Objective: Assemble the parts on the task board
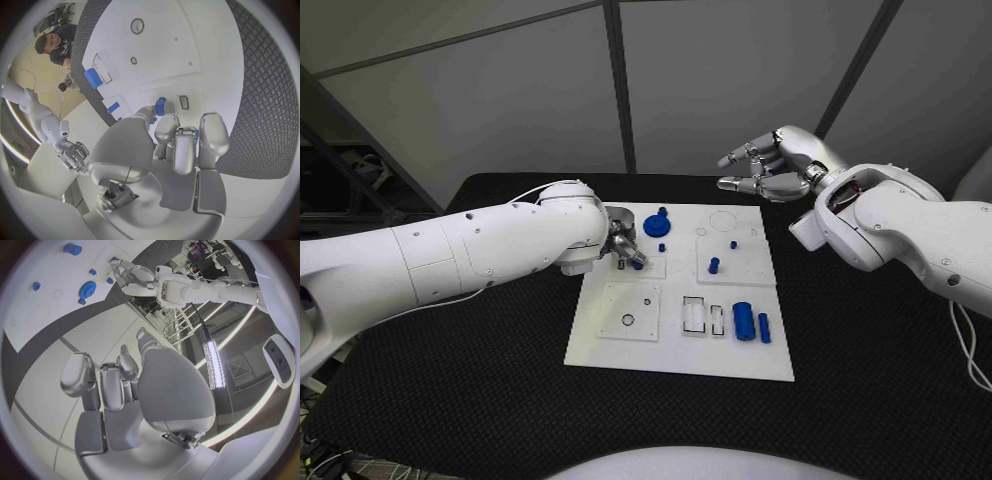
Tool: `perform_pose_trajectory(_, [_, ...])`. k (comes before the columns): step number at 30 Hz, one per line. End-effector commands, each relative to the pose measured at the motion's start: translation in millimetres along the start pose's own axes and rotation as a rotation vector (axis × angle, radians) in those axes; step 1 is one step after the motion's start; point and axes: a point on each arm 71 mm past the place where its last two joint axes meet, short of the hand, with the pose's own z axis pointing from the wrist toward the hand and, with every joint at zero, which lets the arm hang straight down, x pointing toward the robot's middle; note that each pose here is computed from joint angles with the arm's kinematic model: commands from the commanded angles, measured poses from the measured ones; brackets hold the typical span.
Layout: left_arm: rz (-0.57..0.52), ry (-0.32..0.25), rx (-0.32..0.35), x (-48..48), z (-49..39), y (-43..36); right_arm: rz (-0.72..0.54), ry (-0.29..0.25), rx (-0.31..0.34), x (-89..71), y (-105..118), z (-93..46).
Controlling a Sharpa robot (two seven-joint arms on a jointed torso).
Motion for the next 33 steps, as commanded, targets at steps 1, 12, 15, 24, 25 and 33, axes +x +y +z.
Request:
perform_pose_trajectory(1, [0.007,0.078,-0.001,13.0,2.8,-2.1,0.003,0.005,-0.006,-0.3,1.5,0.6])
perform_pose_trajectory(12, [0.006,0.087,-0.01,13.3,4.2,-1.9,0.003,0.005,-0.006,-0.2,1.6,0.8])
perform_pose_trajectory(15, [0.003,0.082,-0.014,12.8,4.8,-1.6,0.003,0.005,-0.006,-0.2,1.6,0.8])
perform_pose_trajectory(24, [-0.002,0.074,-0.017,11.8,5.8,-1.8,0.003,0.005,-0.006,-0.2,1.5,0.8])
perform_pose_trajectory(25, [-0.003,0.073,-0.017,11.7,5.9,-2.0,0.003,0.005,-0.006,-0.2,1.5,0.8])
perform_pose_trajectory(33, [-0.01,0.061,-0.02,10.1,7.4,-1.7,0.003,0.005,-0.006,-0.4,1.4,0.8])
